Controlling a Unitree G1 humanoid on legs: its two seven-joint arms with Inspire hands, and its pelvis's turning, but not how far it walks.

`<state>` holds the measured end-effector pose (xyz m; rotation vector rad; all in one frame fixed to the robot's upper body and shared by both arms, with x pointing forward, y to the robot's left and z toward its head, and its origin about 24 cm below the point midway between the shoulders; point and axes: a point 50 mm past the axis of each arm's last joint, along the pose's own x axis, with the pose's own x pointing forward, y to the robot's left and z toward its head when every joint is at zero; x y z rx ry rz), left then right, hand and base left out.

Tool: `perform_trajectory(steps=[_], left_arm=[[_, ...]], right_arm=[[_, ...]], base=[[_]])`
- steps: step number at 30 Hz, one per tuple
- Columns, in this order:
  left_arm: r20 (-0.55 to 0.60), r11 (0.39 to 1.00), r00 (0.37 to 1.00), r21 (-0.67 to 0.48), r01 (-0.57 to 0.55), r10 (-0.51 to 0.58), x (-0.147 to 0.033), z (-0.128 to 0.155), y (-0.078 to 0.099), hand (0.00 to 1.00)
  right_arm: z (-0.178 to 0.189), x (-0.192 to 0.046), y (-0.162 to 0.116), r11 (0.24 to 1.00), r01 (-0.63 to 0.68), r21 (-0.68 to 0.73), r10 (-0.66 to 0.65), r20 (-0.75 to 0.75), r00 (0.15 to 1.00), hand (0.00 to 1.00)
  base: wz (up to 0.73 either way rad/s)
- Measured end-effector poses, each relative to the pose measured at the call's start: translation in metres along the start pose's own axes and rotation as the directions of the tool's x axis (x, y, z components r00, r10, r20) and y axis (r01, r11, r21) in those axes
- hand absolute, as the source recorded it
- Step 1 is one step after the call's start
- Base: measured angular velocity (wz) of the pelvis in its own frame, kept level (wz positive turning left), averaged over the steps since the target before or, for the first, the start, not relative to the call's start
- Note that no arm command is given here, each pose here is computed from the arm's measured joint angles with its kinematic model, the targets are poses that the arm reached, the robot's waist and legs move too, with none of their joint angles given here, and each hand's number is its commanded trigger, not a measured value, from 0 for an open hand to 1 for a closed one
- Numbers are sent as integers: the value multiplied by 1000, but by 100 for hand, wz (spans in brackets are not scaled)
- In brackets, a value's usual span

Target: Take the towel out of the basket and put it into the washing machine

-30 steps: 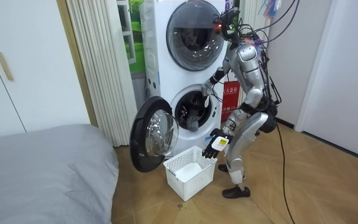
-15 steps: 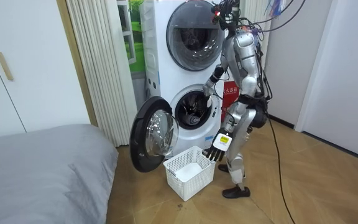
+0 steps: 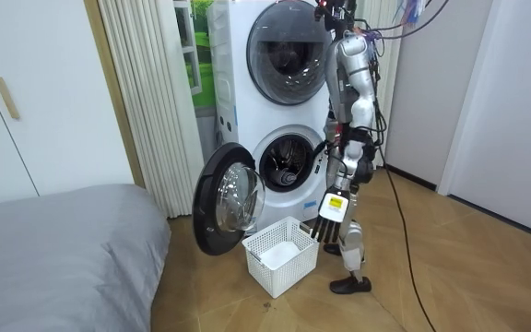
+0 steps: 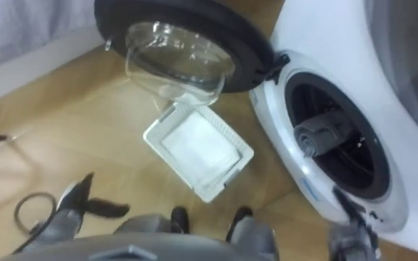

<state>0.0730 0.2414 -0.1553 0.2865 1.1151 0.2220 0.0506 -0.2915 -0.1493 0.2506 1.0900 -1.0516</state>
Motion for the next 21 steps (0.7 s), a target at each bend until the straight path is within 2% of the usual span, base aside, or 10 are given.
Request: perform_trajectory(steps=[1, 2, 4, 7, 14, 21], left_arm=[[-23, 1000, 1000, -18, -17, 17, -1, -7, 3, 0], [-32, 999, 999, -27, -24, 24, -2, -9, 4, 0], [-52, 999, 998, -32, -28, 27, -3, -15, 4, 0], [-59, 999, 998, -36, -22, 20, -4, -18, 1, 0], [-113, 996, 993, -86, -30, 20, -8, -30, -4, 0], [-191, 990, 981, -131, -59, 33, -12, -44, -3, 0]], right_arm=[[-8, -2, 2, 989, -36, -142, 38, 8, 999, 0], [-12, -3, 5, 977, -58, -205, 61, 9, 998, 0], [-20, -7, 17, 905, -134, -404, 147, 1, 989, 0], [-21, -11, 32, 815, -199, -545, 236, -3, 972, 0], [-32, -17, 47, 709, -341, -617, 359, -100, 928, 0], [-48, -19, 40, 654, -440, -615, 401, -211, 892, 0]], base=[[-24], [-21], [-12], [0], [5], [-1]])
